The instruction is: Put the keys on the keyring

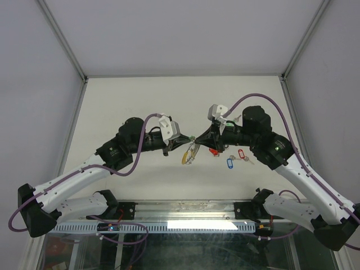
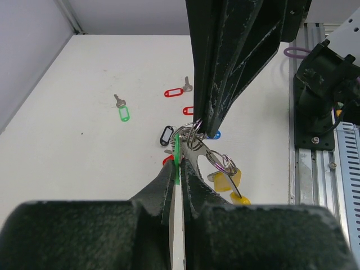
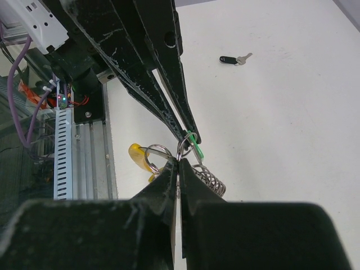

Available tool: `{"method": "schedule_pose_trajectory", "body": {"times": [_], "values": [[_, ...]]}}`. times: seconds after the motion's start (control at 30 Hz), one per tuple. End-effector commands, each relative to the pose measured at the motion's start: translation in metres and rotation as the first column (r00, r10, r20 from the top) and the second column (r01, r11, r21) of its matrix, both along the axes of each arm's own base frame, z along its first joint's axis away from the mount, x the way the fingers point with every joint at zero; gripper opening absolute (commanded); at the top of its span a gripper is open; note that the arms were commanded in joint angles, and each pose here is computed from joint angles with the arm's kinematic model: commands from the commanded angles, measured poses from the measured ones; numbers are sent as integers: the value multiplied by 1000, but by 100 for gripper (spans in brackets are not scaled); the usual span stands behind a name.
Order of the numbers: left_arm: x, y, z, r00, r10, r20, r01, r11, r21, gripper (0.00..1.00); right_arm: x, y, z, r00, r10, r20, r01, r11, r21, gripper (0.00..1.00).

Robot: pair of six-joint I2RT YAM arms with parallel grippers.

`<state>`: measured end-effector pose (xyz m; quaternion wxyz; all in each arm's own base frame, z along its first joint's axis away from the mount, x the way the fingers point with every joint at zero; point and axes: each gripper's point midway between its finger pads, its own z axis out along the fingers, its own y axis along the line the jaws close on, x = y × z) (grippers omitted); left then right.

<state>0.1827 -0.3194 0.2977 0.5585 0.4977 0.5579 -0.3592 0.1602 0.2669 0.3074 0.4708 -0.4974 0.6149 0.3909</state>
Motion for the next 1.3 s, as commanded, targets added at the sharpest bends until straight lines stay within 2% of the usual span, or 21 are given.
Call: {"method": "schedule_pose_trajectory", "body": {"times": [0.0, 0.4, 0.7, 1.27], "values": [[0, 3, 13, 999, 12, 49, -11, 1000, -25, 0, -1, -2, 44, 994, -15, 107, 4, 995, 102, 0], [8, 15, 13, 994, 82, 65, -81, 997, -10, 0, 1, -8, 50, 990, -55, 128, 41, 993, 109, 0], [7, 14, 6, 996, 77, 51, -77, 997, 5, 0, 2, -11, 61, 986, -89, 145, 67, 987, 148, 0], [4, 10, 0, 998, 53, 23, -53, 999, 9, 0, 10, -9, 87, 977, -180, 115, 128, 923, 363, 0]]}}
